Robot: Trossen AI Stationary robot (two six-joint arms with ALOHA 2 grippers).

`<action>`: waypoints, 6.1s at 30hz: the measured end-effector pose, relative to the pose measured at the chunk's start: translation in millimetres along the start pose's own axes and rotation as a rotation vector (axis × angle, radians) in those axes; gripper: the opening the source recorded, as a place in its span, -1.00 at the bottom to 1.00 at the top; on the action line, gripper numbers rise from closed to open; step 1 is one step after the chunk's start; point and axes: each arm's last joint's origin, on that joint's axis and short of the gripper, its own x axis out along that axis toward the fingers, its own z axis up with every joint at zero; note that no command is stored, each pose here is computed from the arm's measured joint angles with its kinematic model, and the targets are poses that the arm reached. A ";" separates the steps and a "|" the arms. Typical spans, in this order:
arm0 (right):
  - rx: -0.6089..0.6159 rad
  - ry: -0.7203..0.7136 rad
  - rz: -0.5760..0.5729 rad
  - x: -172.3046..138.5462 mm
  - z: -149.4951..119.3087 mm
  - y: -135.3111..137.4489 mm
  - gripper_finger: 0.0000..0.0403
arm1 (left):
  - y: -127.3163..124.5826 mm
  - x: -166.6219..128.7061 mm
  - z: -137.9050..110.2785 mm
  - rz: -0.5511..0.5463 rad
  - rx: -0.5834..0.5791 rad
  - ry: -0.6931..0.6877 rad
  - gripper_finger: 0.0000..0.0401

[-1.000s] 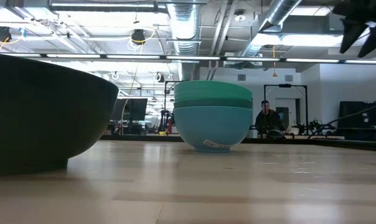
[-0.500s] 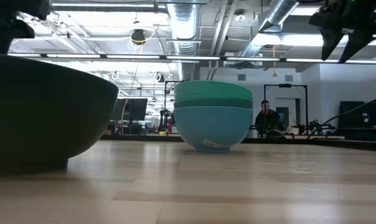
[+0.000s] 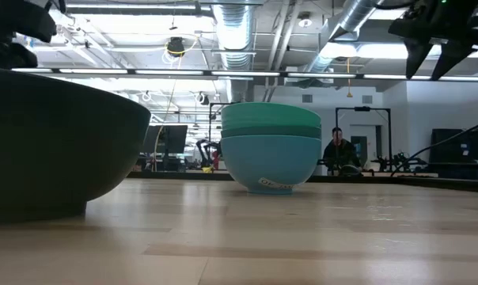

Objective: Nest bowls inside each other
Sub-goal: Stack the left black bowl on the blue bowl, then stack the black bowl on the black bowl

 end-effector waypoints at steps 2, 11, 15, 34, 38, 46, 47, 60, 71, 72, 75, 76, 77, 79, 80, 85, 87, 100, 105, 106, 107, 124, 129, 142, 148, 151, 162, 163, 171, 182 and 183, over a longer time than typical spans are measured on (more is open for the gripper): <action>0.001 0.006 -0.008 1.5 0.5 2.2 0.52 | -4.9 0.1 2.1 -0.063 -0.025 0.004 -0.12; -0.022 0.029 -0.040 10.1 3.4 14.5 0.52 | -16.9 25.5 2.5 0.004 0.019 0.204 -0.02; -0.031 0.038 -0.051 12.4 3.9 17.4 0.52 | -23.3 42.6 6.5 -0.012 0.043 0.215 -0.02; -0.074 0.032 -0.056 12.5 4.1 17.1 0.52 | -21.4 38.2 34.5 -0.057 -0.009 0.131 -0.98; -0.088 0.030 -0.058 12.4 4.2 16.9 0.52 | -20.2 11.2 60.9 -0.107 -0.034 0.006 -0.99; -0.091 0.037 -0.053 12.3 3.9 17.1 0.52 | -12.2 -46.0 125.2 -0.104 -0.029 -0.108 -0.99; -0.092 0.037 -0.053 12.4 3.9 17.0 0.52 | -13.7 -48.4 137.3 -0.094 -0.012 -0.101 -0.99; -0.111 0.027 0.027 -0.3 -6.7 12.7 0.52 | 11.1 -56.8 315.7 0.026 0.277 -0.144 -1.00; -0.058 -0.017 0.048 -17.5 -21.2 -16.3 0.52 | 33.2 0.2 360.9 -0.021 0.284 -0.065 -1.00; -0.058 -0.020 0.054 -18.1 -21.5 -17.3 0.52 | 33.0 5.4 362.8 -0.021 0.285 -0.059 -1.00; -0.061 -0.023 0.060 -18.6 -21.6 -18.0 0.52 | 32.4 11.7 367.8 -0.023 0.291 -0.073 -1.00; -0.067 -0.023 0.059 -18.3 -21.3 -17.1 0.52 | 32.4 14.7 369.1 -0.023 0.290 -0.071 -1.00; -0.071 -0.023 0.056 -17.9 -21.1 -16.2 0.52 | 32.5 16.7 369.9 -0.025 0.290 -0.068 -1.00; -0.079 -0.024 0.057 -17.6 -20.9 -14.9 0.52 | 33.5 23.6 370.8 -0.036 0.288 -0.051 -1.00; -0.080 -0.025 0.058 -17.5 -20.8 -14.1 0.52 | 32.9 28.3 372.1 -0.046 0.288 -0.045 -1.00; -0.085 -0.025 0.053 -16.3 -20.0 -10.3 0.52 | 33.5 43.3 373.2 -0.053 0.285 0.006 -1.00; -0.084 -0.026 0.054 -16.0 -19.8 -9.3 0.52 | 32.7 43.1 372.8 -0.042 0.293 0.007 -1.00; -0.078 -0.028 0.063 -16.2 -19.5 -8.5 0.52 | 32.3 65.4 363.0 -0.043 0.264 0.097 -1.00; -0.079 -0.029 0.062 -16.1 -19.5 -8.5 0.52 | 23.5 56.8 369.9 -0.018 0.263 0.030 -0.86; -0.079 -0.032 0.061 -16.2 -19.3 -8.6 0.52 | 20.8 51.9 371.7 -0.016 0.272 0.007 -0.80; -0.079 -0.035 0.059 -16.1 -19.3 -8.6 0.52 | 18.4 46.1 373.3 -0.017 0.278 -0.016 -0.75; -0.096 -0.065 0.036 -16.1 -18.5 -10.2 0.52 | -31.4 -64.8 291.6 0.025 0.265 -0.096 -0.12; -0.096 -0.063 0.039 -16.2 -18.6 -10.1 0.52 | -42.2 -15.4 251.6 0.046 0.159 -0.049 -0.32; -0.087 -0.064 0.052 -16.3 -18.1 -8.7 0.52 | -90.6 13.7 166.7 -0.086 0.030 -0.174 -0.36; -0.068 -0.060 0.056 -16.2 -18.2 -8.2 0.52 | -109.8 19.2 144.5 -0.071 0.010 -0.170 -0.22; -0.068 -0.060 0.056 -16.2 -18.1 -8.2 0.52 | -113.4 17.5 142.1 -0.082 -0.020 -0.179 -0.18; -0.068 -0.054 0.059 -16.2 -18.3 -8.2 0.52 | -123.1 49.5 139.4 -0.150 -0.093 -0.151 -0.15; -0.069 -0.052 0.059 -16.2 -18.4 -8.2 0.52 | -123.5 49.2 140.1 -0.150 -0.099 -0.160 -0.15; -0.078 -0.047 0.051 -16.2 -18.9 -9.2 0.52 | -123.9 51.7 142.1 -0.170 -0.108 -0.174 -0.15; -0.088 -0.047 0.049 -16.1 -18.9 -9.4 0.52 | -117.3 79.8 129.7 -0.198 -0.171 -0.139 -0.17; -0.088 -0.047 0.049 -16.1 -19.0 -9.3 0.52 | -116.8 79.9 130.7 -0.199 -0.162 -0.143 -0.19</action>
